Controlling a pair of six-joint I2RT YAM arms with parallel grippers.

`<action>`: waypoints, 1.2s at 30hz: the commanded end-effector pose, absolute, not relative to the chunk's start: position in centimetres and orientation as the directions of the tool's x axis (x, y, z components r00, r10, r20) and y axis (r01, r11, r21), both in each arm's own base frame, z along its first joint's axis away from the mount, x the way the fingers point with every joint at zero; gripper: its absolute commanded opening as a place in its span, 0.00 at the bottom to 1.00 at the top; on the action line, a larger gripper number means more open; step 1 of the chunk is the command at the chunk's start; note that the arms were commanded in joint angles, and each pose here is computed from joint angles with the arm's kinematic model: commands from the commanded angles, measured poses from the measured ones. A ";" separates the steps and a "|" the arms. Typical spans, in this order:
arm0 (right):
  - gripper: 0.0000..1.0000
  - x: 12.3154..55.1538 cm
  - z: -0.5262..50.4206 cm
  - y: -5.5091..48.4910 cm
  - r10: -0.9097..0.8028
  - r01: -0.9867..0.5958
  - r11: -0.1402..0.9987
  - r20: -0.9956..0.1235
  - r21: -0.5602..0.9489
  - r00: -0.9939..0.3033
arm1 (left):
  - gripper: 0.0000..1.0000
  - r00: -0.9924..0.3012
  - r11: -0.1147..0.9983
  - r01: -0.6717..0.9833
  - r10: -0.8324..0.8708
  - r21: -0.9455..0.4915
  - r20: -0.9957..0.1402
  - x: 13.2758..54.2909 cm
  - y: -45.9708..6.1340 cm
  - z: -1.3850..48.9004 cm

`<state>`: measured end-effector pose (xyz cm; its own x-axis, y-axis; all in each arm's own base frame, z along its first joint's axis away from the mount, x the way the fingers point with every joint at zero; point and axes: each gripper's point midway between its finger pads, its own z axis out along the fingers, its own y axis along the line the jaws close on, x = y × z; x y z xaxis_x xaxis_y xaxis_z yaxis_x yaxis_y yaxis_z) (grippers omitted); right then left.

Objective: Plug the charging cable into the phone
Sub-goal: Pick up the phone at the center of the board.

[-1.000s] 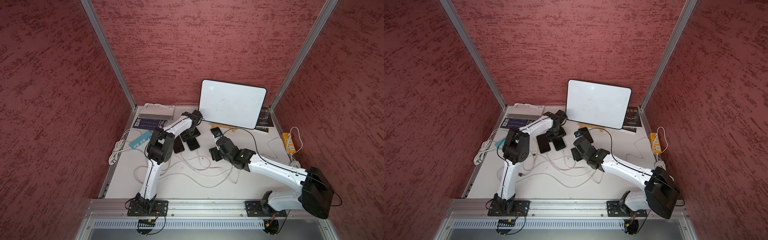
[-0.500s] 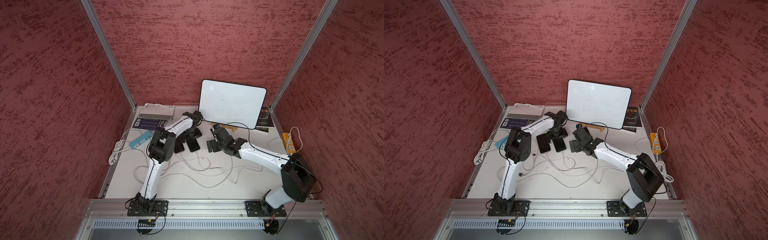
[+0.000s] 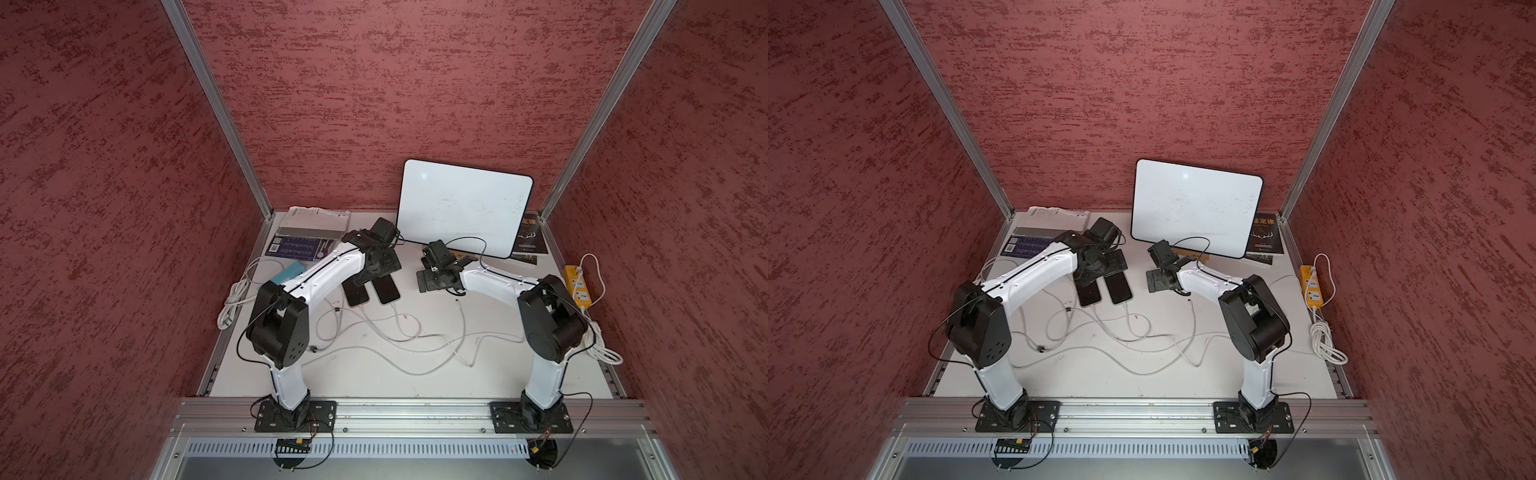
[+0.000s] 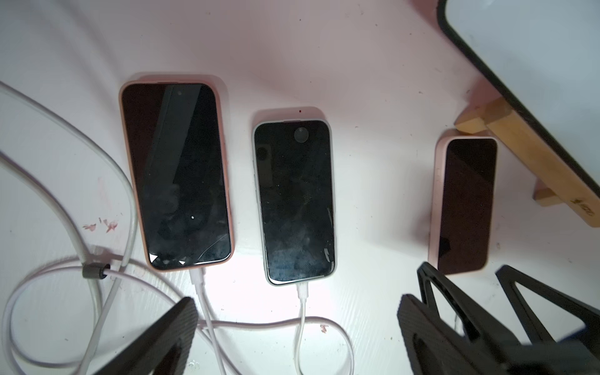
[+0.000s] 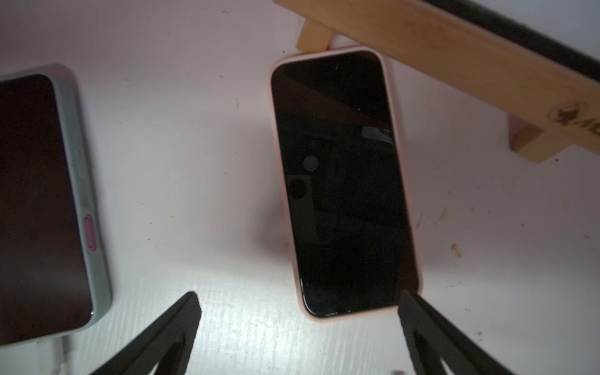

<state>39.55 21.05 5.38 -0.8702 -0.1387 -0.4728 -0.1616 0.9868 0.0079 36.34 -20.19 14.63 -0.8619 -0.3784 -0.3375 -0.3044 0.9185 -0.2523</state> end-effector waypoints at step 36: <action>0.23 39.0 5.3 22.9 -0.130 -0.251 0.946 -0.470 0.205 -0.873 | 0.92 -0.865 0.884 -0.304 -0.412 -0.355 -0.285 35.9 -21.4 13.0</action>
<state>39.99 20.77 2.79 -0.8968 -0.1409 -0.4194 -0.2077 0.9711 0.1177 35.77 -21.42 12.93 -0.8673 -0.3952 -0.3028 -0.2823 0.8914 -0.3546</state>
